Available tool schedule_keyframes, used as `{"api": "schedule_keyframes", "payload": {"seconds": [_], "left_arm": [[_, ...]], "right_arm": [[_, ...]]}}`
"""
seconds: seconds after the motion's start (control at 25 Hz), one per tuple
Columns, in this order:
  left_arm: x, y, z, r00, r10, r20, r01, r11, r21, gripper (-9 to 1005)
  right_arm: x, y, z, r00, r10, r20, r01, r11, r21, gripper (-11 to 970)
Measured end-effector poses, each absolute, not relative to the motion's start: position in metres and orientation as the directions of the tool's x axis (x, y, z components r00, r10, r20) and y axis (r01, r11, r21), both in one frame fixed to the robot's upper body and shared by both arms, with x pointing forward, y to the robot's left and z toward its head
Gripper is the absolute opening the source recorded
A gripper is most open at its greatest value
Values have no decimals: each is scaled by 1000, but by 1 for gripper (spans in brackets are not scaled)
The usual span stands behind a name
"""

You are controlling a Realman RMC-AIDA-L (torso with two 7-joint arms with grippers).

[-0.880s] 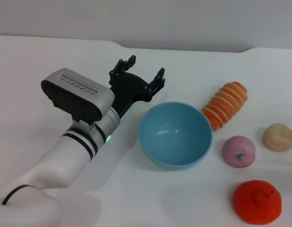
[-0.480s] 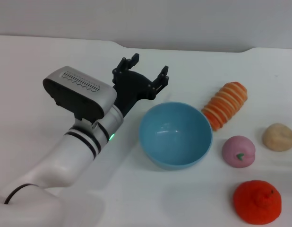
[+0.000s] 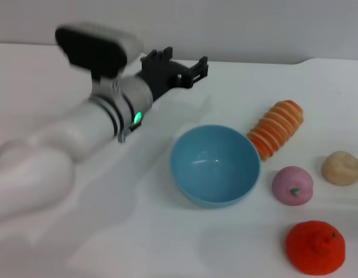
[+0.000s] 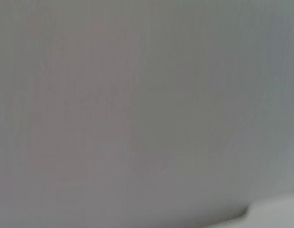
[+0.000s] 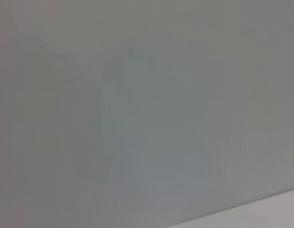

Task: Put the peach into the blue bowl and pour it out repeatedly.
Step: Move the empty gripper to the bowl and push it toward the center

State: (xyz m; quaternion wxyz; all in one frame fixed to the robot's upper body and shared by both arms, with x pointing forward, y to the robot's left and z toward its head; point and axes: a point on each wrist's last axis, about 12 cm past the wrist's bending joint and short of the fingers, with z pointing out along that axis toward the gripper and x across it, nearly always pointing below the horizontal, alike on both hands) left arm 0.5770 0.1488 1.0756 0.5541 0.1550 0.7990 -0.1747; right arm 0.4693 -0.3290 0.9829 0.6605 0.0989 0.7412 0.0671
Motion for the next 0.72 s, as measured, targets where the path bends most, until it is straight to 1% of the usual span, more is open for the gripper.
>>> {"api": "schedule_keyframes", "payload": {"seconds": [0.12,0.24,0.4,0.48,0.6,0.72], "left_arm": [[589,152,1093,-411,118,-904,469,878,-99,786],[601,161,1119,-464,192,-865,511,856,-84,786],[609,171,1140,-510,298,-807,588,806,-74,786],[613,176,1148,-547,342,-764,619,779,-94,786],[613,178,1151,-583,390,-713,655,745,-128,785],[610,173,1147,-600,431,-674,679,719,-145,785]], "right_arm": [[470,-330,983,-106,235,-966,60,971,230,666],[470,-330,984,-104,235,-966,62,971,230,666],[472,-330,984,-100,235,-967,61,971,229,665],[473,-330,985,-98,234,-967,59,972,229,665],[474,-330,986,-94,233,-968,56,972,229,665],[474,-330,986,-94,234,-968,57,972,229,664]]}}
